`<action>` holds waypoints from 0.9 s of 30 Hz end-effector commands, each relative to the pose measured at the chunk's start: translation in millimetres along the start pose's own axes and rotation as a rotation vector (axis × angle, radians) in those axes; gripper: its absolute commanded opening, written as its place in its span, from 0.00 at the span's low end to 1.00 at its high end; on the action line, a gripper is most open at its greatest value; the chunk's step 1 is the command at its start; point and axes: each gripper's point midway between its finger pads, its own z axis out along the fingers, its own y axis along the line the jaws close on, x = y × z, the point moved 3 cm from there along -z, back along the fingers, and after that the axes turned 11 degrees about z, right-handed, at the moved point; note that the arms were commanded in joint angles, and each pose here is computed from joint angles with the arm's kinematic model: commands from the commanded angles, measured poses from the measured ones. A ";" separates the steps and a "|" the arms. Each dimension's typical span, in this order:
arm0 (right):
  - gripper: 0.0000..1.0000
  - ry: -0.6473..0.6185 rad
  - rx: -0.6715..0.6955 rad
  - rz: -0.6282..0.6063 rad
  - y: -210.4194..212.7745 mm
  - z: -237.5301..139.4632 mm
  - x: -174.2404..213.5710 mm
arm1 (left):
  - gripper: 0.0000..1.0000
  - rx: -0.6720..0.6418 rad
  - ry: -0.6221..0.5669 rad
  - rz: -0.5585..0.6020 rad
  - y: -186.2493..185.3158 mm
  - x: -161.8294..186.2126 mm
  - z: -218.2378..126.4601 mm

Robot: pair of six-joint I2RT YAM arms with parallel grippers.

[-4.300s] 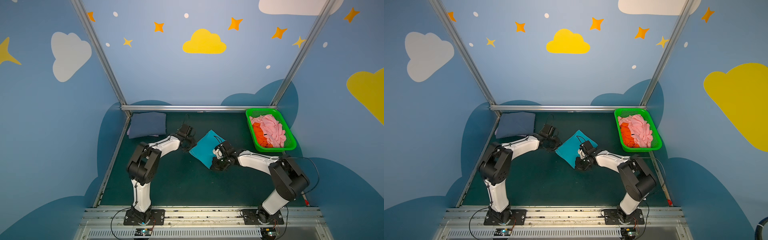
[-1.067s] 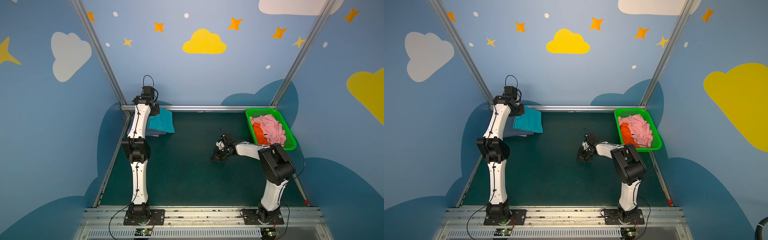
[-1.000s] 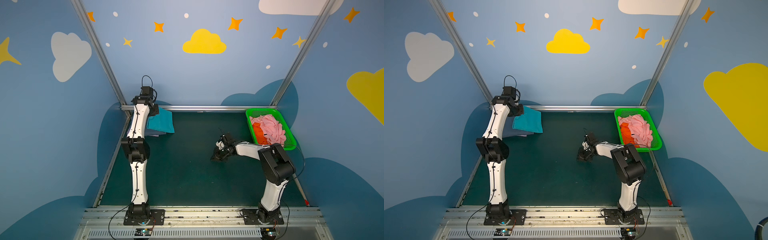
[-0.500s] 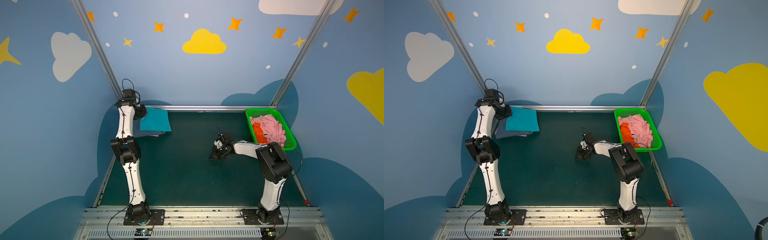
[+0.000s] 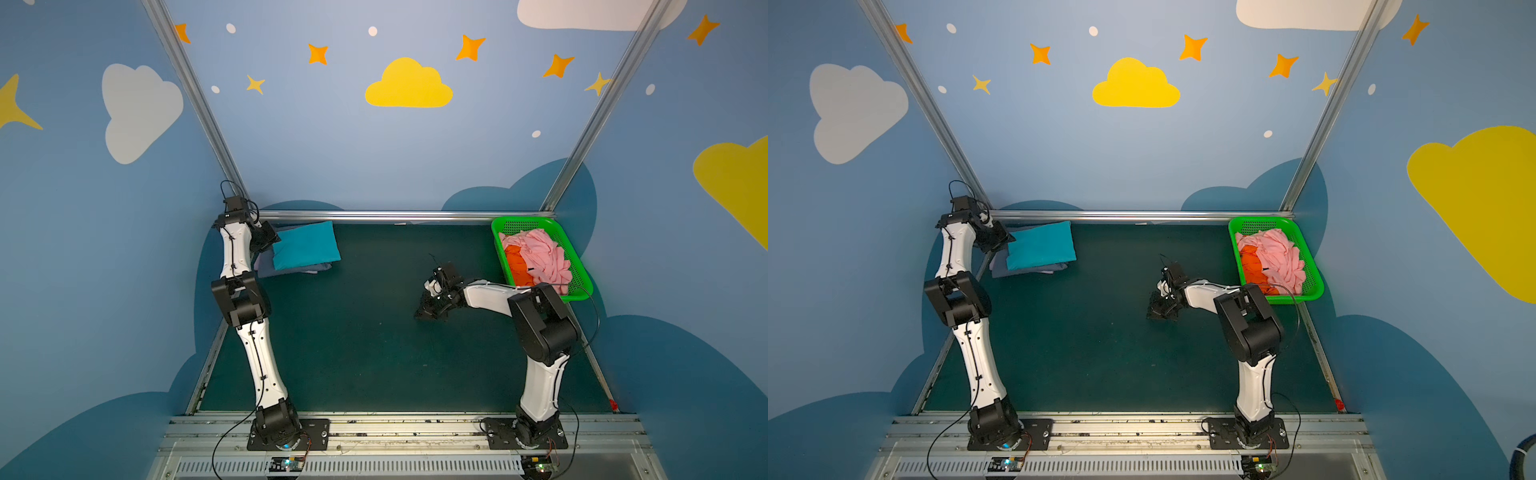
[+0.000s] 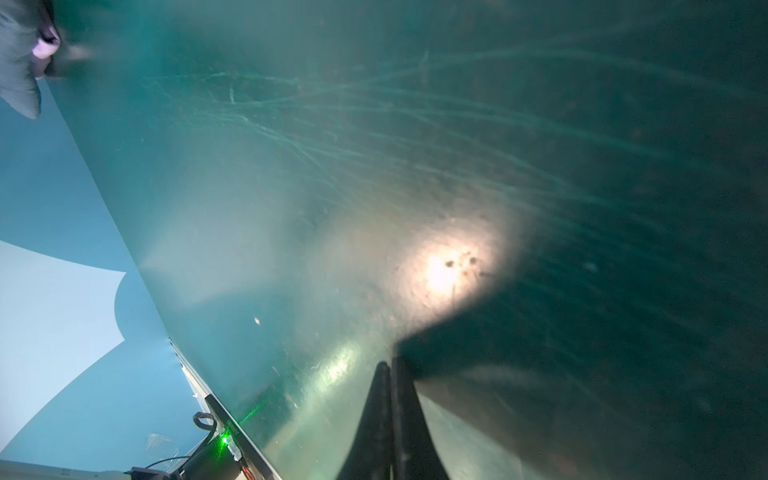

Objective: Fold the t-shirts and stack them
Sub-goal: 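Lower the teal shirt onto the stack and open the left gripper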

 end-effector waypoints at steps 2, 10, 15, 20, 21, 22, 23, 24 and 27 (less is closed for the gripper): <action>0.05 0.022 0.072 0.032 -15.6 9.8 7.9 | 0.38 -0.290 -0.105 -0.045 27.5 -17.9 -47.7; 0.05 0.028 0.053 0.025 -11.7 13.8 10.6 | 0.20 -0.305 -0.203 -0.003 -19.8 -21.4 -78.7; 0.04 0.036 0.059 0.019 -14.6 14.6 12.0 | 0.16 -0.138 -0.122 -0.020 -56.6 -6.6 -38.2; 0.04 0.033 0.056 0.016 -17.5 11.3 11.2 | 0.11 -0.140 0.021 -0.115 -35.9 22.7 9.4; 0.04 0.033 0.056 0.018 -18.6 11.1 10.8 | 0.11 -0.151 0.039 -0.133 -29.1 27.8 16.0; 0.04 0.032 0.055 0.017 -19.6 10.1 10.1 | 0.11 -0.170 0.054 -0.153 -19.7 33.1 22.0; 0.04 0.032 0.055 0.019 -21.1 9.2 9.4 | 0.11 -0.197 0.064 -0.172 -10.4 38.5 26.3; 0.04 0.031 0.054 0.021 -22.4 8.8 8.9 | 0.11 -0.220 0.065 -0.186 -1.6 41.5 27.9; 0.04 0.033 0.047 0.036 -28.1 8.6 7.5 | 0.11 -0.288 0.072 -0.235 24.3 53.6 30.7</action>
